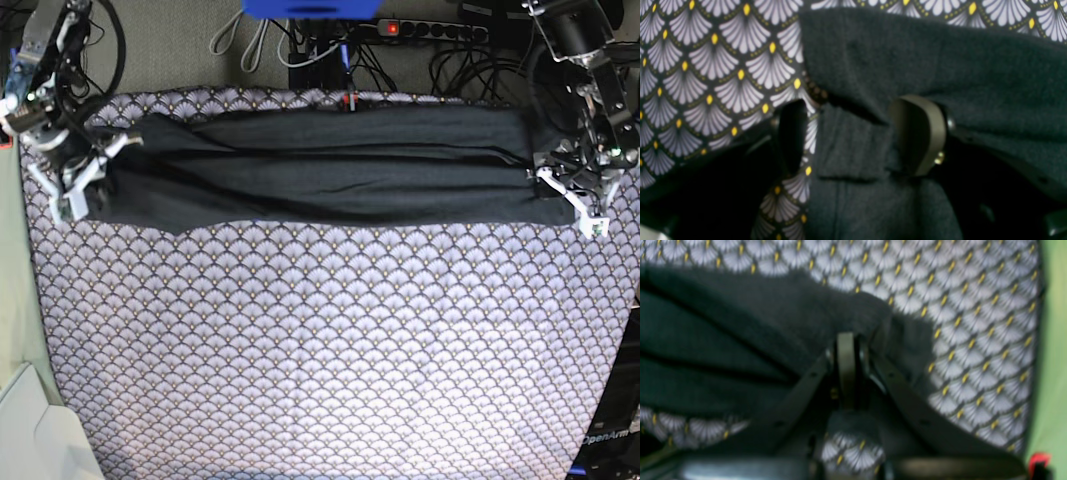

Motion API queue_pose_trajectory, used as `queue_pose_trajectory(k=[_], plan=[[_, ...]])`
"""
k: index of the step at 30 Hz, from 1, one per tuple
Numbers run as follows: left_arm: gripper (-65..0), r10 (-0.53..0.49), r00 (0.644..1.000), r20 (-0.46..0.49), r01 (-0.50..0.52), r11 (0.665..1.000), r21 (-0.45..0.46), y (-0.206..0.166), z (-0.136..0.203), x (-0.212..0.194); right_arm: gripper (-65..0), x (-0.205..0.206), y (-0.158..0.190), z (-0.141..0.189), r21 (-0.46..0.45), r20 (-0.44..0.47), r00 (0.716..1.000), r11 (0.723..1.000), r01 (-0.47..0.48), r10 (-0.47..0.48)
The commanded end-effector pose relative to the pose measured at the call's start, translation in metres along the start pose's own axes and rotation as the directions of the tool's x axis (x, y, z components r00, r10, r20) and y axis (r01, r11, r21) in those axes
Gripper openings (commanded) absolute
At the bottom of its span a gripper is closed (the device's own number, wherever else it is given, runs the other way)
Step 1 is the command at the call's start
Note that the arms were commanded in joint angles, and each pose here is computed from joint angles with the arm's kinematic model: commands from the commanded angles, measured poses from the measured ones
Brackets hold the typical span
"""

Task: Fold the T-shirt properly
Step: 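Fold the sleeve up onto the folded strip with the right gripper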

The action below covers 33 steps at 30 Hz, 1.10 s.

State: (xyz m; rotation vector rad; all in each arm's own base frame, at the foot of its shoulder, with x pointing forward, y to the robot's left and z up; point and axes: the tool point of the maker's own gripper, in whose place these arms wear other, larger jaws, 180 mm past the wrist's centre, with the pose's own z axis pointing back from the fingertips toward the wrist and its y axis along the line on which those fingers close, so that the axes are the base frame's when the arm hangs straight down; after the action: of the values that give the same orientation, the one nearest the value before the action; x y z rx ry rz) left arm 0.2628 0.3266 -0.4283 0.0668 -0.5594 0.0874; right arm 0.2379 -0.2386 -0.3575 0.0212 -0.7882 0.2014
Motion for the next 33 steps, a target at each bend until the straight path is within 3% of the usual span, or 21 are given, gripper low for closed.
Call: queue_pose_trajectory(k=[1,20,22,29,33], plan=[[-21.4,-0.021,0.999,-0.037,0.022,1.000,0.011,0.003,0.001,-0.006,-65.0,0.009,-0.001,0.004,-0.003,0.037,0.999,1.000,-0.011,0.011],[-21.4,-0.030,0.997,-0.069,0.031,0.999,0.019,0.008,0.003,-0.018,-64.9,-0.041,-0.011,0.000,-0.019,-0.075,0.993,0.996,0.087,-0.089],[-21.3,-0.031,0.997,-0.069,0.033,0.999,0.018,0.008,0.003,-0.018,-61.5,-0.041,-0.012,-0.004,-0.015,-0.077,0.992,0.995,0.097,-0.098],[-21.3,-0.044,0.995,-0.088,0.047,0.998,0.034,0.016,0.006,-0.019,-37.6,-0.052,-0.013,-0.008,-0.013,-0.104,0.987,0.992,0.123,-0.124],[-21.3,-0.051,0.986,-0.162,0.061,0.997,0.057,0.029,0.012,-0.025,-36.9,-0.052,-0.012,-0.008,-0.011,-0.104,0.987,0.992,0.122,-0.123]])
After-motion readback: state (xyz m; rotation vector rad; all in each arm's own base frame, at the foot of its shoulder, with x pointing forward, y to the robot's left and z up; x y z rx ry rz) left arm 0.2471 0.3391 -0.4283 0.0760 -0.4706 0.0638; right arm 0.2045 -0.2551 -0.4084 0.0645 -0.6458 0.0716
